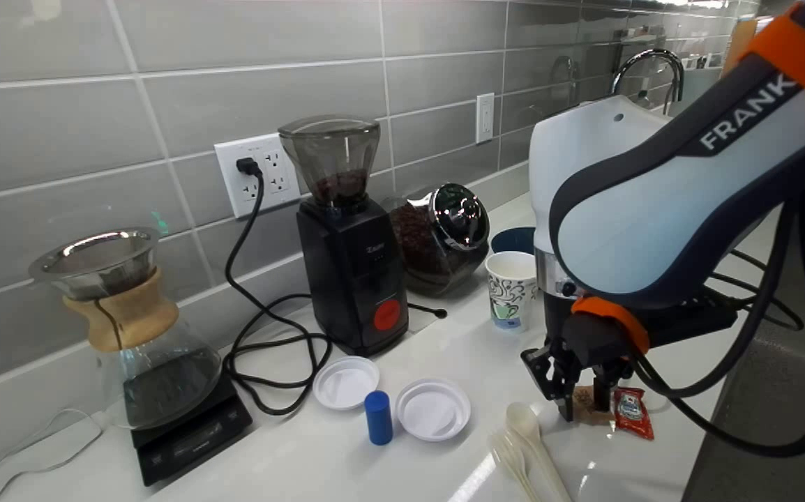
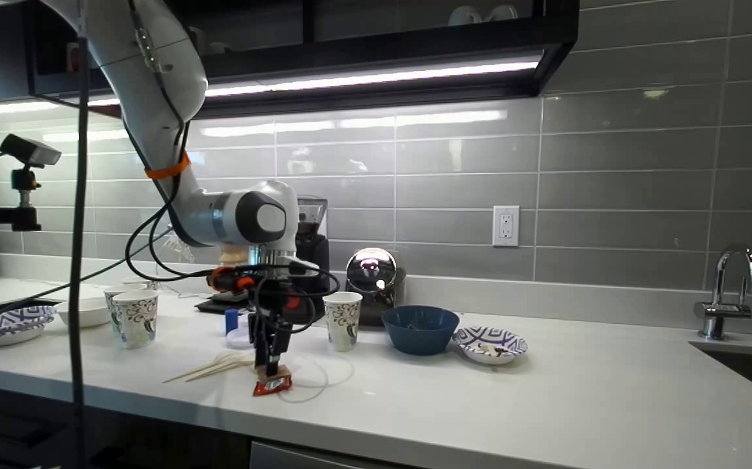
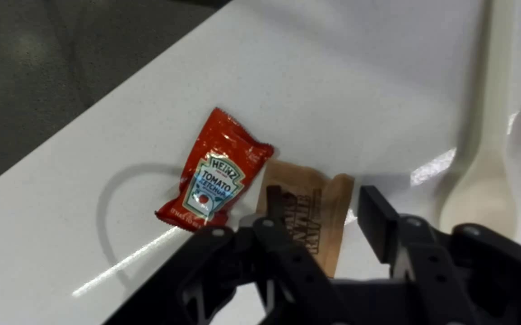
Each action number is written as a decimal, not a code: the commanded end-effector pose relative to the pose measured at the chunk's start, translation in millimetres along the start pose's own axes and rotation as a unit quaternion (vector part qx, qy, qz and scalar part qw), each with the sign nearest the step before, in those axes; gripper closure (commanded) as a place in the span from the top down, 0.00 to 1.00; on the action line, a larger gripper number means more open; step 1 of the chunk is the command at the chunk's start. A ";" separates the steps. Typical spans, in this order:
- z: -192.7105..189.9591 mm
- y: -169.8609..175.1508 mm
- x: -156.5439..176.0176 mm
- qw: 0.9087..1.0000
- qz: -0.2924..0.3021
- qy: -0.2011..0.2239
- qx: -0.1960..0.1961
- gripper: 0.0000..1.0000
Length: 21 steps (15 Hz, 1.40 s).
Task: Put the brown sachet in the coffee cup
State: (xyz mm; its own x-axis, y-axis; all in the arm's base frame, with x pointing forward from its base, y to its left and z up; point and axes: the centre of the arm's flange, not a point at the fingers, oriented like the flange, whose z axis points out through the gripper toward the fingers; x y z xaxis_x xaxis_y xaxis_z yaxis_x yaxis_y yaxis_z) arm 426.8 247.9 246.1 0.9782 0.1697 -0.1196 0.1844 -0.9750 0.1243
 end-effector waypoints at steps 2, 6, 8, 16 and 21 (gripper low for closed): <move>1.1 -9.1 10.9 1.000 0.001 -0.003 -0.012 0.28; -5.1 -8.3 11.0 1.000 0.002 0.002 -0.007 0.03; -13.8 -7.0 10.9 1.000 0.003 0.009 -0.001 0.00; -102.8 17.7 9.0 0.994 0.015 0.100 0.033 0.01; -156.9 23.0 32.5 0.983 -0.028 0.171 0.060 0.01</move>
State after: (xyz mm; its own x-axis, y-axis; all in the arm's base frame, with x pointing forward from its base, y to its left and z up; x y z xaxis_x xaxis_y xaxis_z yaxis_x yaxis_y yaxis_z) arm 460.9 253.6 377.5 0.9662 0.2031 0.1585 0.1962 -0.9788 0.0584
